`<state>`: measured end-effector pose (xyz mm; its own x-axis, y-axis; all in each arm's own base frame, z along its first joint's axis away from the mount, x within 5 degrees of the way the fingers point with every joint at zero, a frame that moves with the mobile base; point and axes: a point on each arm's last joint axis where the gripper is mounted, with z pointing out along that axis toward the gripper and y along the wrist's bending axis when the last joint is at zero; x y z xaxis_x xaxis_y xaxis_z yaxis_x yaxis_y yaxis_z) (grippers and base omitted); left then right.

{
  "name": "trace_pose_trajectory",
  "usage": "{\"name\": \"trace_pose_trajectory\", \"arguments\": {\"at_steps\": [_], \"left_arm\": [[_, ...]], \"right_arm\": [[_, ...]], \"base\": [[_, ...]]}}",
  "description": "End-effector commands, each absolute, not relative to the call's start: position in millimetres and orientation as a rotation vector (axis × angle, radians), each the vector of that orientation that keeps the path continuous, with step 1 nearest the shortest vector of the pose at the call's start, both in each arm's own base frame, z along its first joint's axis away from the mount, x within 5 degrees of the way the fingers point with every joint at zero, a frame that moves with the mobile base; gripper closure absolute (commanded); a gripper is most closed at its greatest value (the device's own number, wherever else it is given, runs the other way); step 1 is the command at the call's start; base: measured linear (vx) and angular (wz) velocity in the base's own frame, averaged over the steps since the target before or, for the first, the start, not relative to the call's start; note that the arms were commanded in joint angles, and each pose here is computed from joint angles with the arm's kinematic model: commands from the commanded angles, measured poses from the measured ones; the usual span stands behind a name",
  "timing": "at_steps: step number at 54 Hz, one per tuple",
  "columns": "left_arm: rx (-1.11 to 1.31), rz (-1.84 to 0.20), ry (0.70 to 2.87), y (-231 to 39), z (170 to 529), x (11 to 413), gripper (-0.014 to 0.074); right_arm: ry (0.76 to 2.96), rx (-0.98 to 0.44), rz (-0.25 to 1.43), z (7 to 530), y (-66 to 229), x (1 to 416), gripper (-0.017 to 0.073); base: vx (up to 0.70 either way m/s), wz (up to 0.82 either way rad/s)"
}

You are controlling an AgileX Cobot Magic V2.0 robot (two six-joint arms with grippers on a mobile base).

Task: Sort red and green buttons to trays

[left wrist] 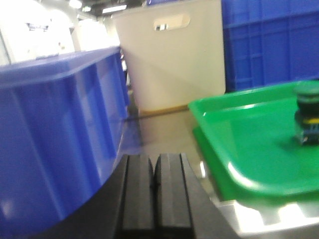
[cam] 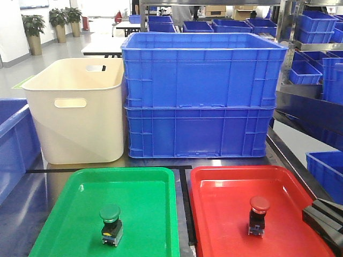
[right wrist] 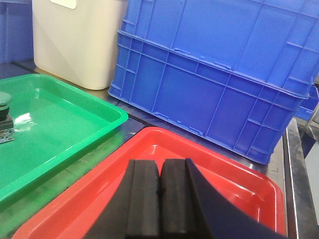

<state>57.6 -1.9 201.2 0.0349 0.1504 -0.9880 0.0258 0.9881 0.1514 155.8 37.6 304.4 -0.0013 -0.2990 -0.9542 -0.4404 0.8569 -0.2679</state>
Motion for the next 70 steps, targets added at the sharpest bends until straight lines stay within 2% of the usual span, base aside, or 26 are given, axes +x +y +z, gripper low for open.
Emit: {"name": "trace_pose_trajectory", "arguments": {"at_steps": [1, 64, 70], "left_arm": [[0.117, 0.112, 1.479, -0.6, 211.6, 54.0, 0.0598], [0.116, 0.111, 1.48, -0.6, 211.9, 54.2, 0.0598], [0.116, 0.111, 1.48, -0.6, 211.9, 54.2, 0.0598]], "right_arm": [[1.557, -0.574, 0.139, 316.5, 38.1, 155.6, 0.0571], [1.545, -0.571, 0.167, 317.6, 39.7, 154.9, 0.0571], [1.513, -0.409, 0.25, 323.1, 36.5, 156.5, 0.0571]], "base": [[0.0, 0.0], [0.0, 0.0], [0.0, 0.0]]}}
